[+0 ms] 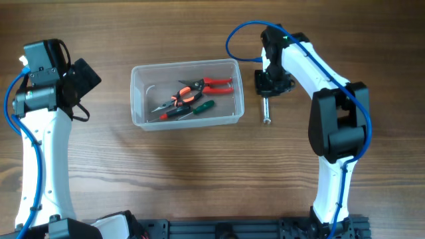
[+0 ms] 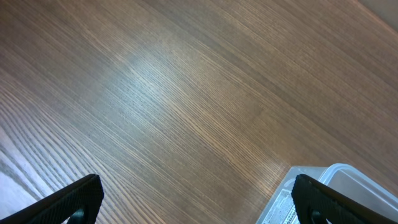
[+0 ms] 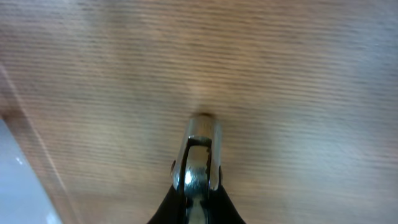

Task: Pack container
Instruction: 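Lower the wrench into the container and open the right gripper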

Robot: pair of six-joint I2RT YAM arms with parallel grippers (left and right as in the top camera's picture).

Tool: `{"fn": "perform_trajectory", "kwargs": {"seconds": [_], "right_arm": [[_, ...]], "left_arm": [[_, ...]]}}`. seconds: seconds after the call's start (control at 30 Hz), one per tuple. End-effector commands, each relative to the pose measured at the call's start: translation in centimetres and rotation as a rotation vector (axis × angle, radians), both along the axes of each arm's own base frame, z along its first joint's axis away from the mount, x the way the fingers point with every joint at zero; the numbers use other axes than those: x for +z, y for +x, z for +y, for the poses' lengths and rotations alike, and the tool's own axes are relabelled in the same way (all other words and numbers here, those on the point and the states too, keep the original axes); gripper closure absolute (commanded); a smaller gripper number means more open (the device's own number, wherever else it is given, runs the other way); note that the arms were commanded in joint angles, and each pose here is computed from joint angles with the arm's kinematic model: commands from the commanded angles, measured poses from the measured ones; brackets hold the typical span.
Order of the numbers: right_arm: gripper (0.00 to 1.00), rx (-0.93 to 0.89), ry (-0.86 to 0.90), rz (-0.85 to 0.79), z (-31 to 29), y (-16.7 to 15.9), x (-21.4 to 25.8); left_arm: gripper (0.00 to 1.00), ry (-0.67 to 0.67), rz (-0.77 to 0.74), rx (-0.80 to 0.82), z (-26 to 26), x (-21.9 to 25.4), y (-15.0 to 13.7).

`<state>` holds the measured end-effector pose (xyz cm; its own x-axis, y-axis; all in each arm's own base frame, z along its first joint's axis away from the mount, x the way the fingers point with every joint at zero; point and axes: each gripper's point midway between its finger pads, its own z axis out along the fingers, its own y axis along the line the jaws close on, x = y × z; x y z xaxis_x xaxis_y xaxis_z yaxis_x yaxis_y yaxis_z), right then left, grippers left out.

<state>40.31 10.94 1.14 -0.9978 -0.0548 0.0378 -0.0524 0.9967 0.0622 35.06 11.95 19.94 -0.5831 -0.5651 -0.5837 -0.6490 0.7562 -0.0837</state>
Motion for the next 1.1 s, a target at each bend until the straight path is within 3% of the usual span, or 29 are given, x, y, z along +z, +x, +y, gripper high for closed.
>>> {"fn": "perform_trajectory", "kwargs": {"seconds": [0.0, 0.1, 0.13, 0.2, 0.3, 0.37, 0.47, 0.67, 0.83, 1.07], "right_arm": [[0.96, 0.022, -0.065, -0.258, -1.1, 4.0, 10.2], [0.96, 0.049, -0.011, -0.461, 0.6, 4.4, 19.6], [0.96, 0.123, 0.032, -0.596, 2.3, 3.9, 25.0], [0.96, 0.276, 0.091, -0.749, 5.3, 2.6, 30.3], [0.96, 0.631, 0.2, -0.901, 11.4, -1.4, 35.1], [0.96, 0.839, 0.274, -0.913, 15.1, -4.0, 35.4], [0.96, 1.121, 0.36, -0.838, 20.0, -7.2, 31.9], [0.96, 1.69, 0.275, -0.529, 21.5, -10.4, 19.0], [0.96, 1.721, 0.22, -0.35, 20.9, -8.9, 11.5], [0.96, 1.711, 0.257, -0.29, 22.3, -7.8, 5.7]], "left_arm": [[0.0, -0.006, 0.002, 0.004, 0.1, -0.2, 0.0], [0.0, -0.006, 0.002, 0.004, 0.1, -0.2, 0.0], [0.0, -0.006, 0.002, 0.004, 0.1, -0.2, 0.0], [0.0, -0.006, 0.002, 0.004, 0.1, -0.2, 0.0], [0.0, -0.006, 0.002, 0.004, 0.1, -0.2, 0.0], [0.0, -0.006, 0.002, 0.004, 0.1, -0.2, 0.0], [0.0, -0.006, 0.002, 0.004, 0.1, -0.2, 0.0], [0.0, -0.006, 0.002, 0.004, 0.1, -0.2, 0.0], [0.0, -0.006, 0.002, 0.004, 0.1, -0.2, 0.0], [0.0, -0.006, 0.002, 0.004, 0.1, -0.2, 0.0]]}}
